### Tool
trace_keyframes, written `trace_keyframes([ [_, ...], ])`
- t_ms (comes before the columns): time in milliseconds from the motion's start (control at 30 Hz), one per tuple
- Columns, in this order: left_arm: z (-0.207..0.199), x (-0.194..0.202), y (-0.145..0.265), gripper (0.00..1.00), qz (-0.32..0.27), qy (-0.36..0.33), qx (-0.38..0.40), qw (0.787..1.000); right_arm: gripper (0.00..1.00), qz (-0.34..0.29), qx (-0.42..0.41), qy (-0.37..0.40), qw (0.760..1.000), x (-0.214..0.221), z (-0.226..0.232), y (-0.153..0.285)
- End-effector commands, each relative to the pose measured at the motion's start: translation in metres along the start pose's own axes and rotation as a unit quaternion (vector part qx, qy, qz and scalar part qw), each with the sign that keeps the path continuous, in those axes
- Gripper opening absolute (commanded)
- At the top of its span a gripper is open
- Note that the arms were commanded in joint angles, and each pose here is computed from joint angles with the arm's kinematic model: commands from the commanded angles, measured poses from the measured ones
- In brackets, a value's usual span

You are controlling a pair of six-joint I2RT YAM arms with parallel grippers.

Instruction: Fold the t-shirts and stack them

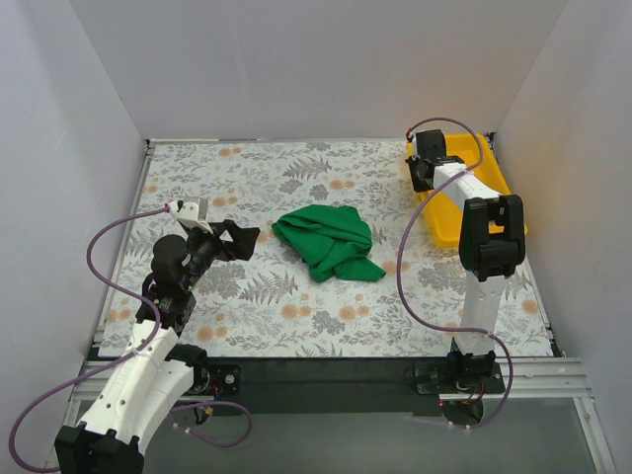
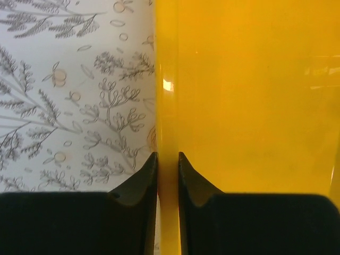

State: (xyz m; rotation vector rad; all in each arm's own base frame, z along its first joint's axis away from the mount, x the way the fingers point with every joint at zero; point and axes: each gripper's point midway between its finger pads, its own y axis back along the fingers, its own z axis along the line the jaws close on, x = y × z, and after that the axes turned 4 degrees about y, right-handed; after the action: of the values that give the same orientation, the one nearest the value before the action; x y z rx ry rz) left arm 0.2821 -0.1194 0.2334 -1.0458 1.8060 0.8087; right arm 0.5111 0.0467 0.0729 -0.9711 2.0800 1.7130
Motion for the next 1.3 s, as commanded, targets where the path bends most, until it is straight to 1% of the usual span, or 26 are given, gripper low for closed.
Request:
trace_keyframes([
  [0,0.000,0.002,-0.001,0.98,0.002,-0.008,0.001,1.000,0.01,-0.043,0.077,-0.010,0.996,-0.042,-0.040,0.003],
  [167,-0.001,0.006,-0.002,0.98,0.007,-0.008,0.003,1.000,0.01,-0.046,0.101,-0.041,0.993,-0.050,-0.057,-0.015],
  [300,-0.002,0.008,-0.003,0.98,0.012,-0.007,0.007,1.000,0.01,-0.046,0.124,-0.048,0.990,-0.056,-0.070,-0.024],
  [400,-0.003,0.010,-0.004,0.98,0.015,-0.008,0.008,1.000,0.05,-0.050,0.121,-0.050,0.990,-0.059,-0.077,-0.031],
  [433,-0.002,0.010,-0.004,0.98,0.015,-0.009,0.008,1.000,0.09,-0.049,0.119,-0.046,0.991,-0.059,-0.078,-0.034],
  [500,-0.003,0.013,-0.005,0.98,0.020,-0.008,0.010,1.000,0.13,-0.053,0.112,-0.044,0.991,-0.061,-0.079,-0.035],
  [533,-0.004,0.014,-0.006,0.98,0.022,-0.007,0.013,1.000,0.23,-0.054,0.109,-0.037,0.992,-0.062,-0.078,-0.035],
  [567,-0.005,0.015,-0.006,0.98,0.026,-0.007,0.015,1.000,0.30,-0.057,0.105,-0.036,0.992,-0.065,-0.078,-0.033],
  [600,-0.007,0.019,-0.007,0.98,0.033,-0.006,0.025,0.999,0.35,-0.060,0.094,-0.033,0.993,-0.065,-0.075,-0.031],
  [633,-0.009,0.021,-0.007,0.98,0.037,-0.006,0.031,0.999,0.49,-0.073,0.087,-0.030,0.993,-0.073,-0.074,-0.020],
  [667,-0.013,0.022,-0.008,0.98,0.039,-0.007,0.043,0.998,0.57,-0.080,0.076,-0.022,0.994,-0.077,-0.071,-0.013],
  [700,-0.016,0.027,-0.010,0.98,0.048,-0.003,0.052,0.997,0.62,-0.082,0.045,-0.016,0.995,-0.073,-0.058,-0.010],
  [733,-0.021,0.031,-0.010,0.98,0.058,0.000,0.066,0.996,0.74,-0.106,0.032,-0.014,0.994,-0.086,-0.057,0.012],
  [800,-0.026,0.039,-0.013,0.98,0.077,0.007,0.081,0.994,0.84,-0.125,-0.002,0.019,0.992,-0.092,-0.039,0.031],
  [833,-0.030,0.040,-0.013,0.98,0.085,0.009,0.089,0.992,0.92,-0.137,-0.008,0.032,0.990,-0.091,-0.035,0.052],
  [900,-0.032,0.048,-0.016,0.97,0.103,0.017,0.090,0.990,0.98,-0.167,-0.047,0.088,0.981,-0.097,-0.012,0.077],
  [933,-0.033,0.050,-0.017,0.96,0.111,0.019,0.085,0.990,0.98,-0.175,-0.063,0.105,0.977,-0.088,-0.004,0.096],
  [967,-0.032,0.054,-0.020,0.94,0.121,0.022,0.080,0.989,0.98,-0.199,-0.117,0.132,0.964,-0.088,0.019,0.111],
  [1000,-0.030,0.060,-0.020,0.93,0.134,0.032,0.070,0.988,0.98,-0.227,-0.132,0.164,0.951,-0.089,0.024,0.137],
  [1033,-0.030,0.064,-0.020,0.93,0.148,0.038,0.061,0.986,0.98,-0.219,-0.166,0.183,0.944,-0.066,0.041,0.138],
  [1067,-0.028,0.071,-0.023,0.92,0.164,0.047,0.052,0.984,0.98,-0.240,-0.236,0.203,0.919,-0.054,0.067,0.153],
  [1100,-0.029,0.075,-0.024,0.90,0.175,0.056,0.048,0.982,0.98,-0.254,-0.268,0.228,0.901,-0.044,0.079,0.164],
  [1133,-0.030,0.082,-0.023,0.88,0.192,0.086,0.036,0.977,0.98,-0.276,-0.298,0.239,0.882,-0.037,0.088,0.187],
  [1167,-0.030,0.089,-0.025,0.86,0.208,0.106,0.030,0.972,0.98,-0.278,-0.374,0.241,0.851,-0.007,0.116,0.197],
  [1200,-0.032,0.094,-0.025,0.83,0.220,0.125,0.029,0.967,0.97,-0.298,-0.396,0.254,0.830,0.001,0.123,0.217],
  [1267,-0.037,0.111,-0.023,0.81,0.245,0.176,0.018,0.953,0.97,-0.298,-0.453,0.251,0.802,0.035,0.145,0.229],
])
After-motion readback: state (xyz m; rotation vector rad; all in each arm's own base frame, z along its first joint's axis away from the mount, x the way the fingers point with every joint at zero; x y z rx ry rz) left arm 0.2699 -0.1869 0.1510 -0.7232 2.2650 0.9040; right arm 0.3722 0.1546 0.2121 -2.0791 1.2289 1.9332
